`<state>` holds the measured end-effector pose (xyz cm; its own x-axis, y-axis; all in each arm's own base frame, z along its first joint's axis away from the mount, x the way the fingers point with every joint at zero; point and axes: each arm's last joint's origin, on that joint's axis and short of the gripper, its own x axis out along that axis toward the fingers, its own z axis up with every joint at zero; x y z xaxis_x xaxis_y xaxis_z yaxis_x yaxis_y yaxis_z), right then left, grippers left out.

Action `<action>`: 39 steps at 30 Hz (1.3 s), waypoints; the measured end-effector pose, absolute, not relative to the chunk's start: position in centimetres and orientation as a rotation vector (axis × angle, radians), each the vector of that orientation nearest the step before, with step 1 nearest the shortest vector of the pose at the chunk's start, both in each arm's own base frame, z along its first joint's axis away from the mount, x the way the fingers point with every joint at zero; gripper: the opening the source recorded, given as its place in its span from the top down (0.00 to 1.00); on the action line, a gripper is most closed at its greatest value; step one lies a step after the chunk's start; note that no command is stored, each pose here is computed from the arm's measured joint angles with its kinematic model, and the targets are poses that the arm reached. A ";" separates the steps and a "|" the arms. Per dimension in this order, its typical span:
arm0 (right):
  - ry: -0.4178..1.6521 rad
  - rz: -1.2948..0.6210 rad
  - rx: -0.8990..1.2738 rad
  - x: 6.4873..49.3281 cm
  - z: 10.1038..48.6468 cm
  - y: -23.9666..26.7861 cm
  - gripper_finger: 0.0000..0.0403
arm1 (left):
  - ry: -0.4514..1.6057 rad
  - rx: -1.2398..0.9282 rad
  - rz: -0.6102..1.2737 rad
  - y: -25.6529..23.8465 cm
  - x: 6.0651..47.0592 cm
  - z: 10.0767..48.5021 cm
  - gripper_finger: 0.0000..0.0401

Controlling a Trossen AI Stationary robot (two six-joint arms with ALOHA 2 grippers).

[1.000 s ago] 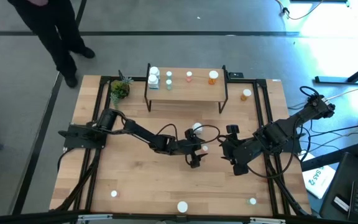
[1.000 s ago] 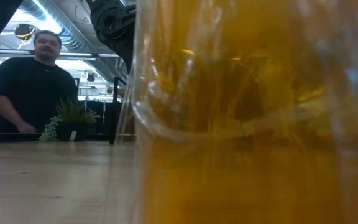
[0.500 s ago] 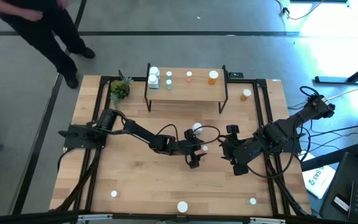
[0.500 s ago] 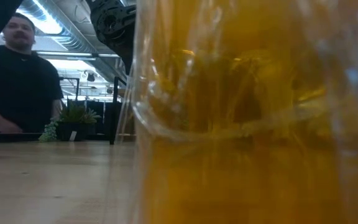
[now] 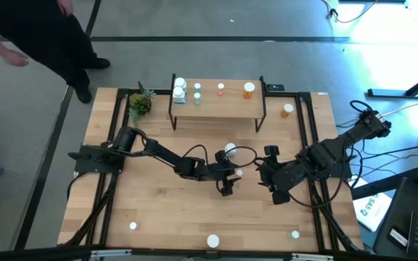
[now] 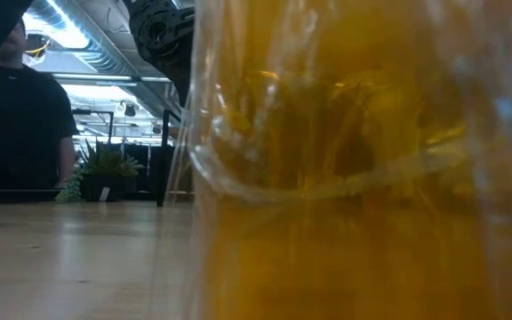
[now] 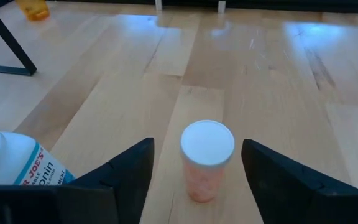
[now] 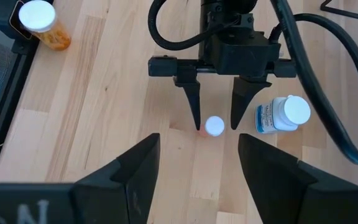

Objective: Pick and place medicine bottles onto shelf by color
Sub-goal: Put the right pink pill bottle on the shelf aligned with the other pink pill bottle

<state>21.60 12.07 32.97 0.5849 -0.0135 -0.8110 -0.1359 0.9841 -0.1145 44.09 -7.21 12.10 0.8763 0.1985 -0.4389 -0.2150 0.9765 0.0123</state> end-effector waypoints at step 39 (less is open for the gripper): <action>0.945 0.071 -0.170 21.6 33.0 12.1 0.45 | 0.438 -0.041 0.208 -7.5 44.1 12.2 0.58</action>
<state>21.59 12.06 32.97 0.5849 -0.0134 -0.8110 -0.1350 0.9843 -0.1136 44.12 -7.51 12.22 0.8848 0.1914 -0.4249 -0.2091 0.9779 0.0052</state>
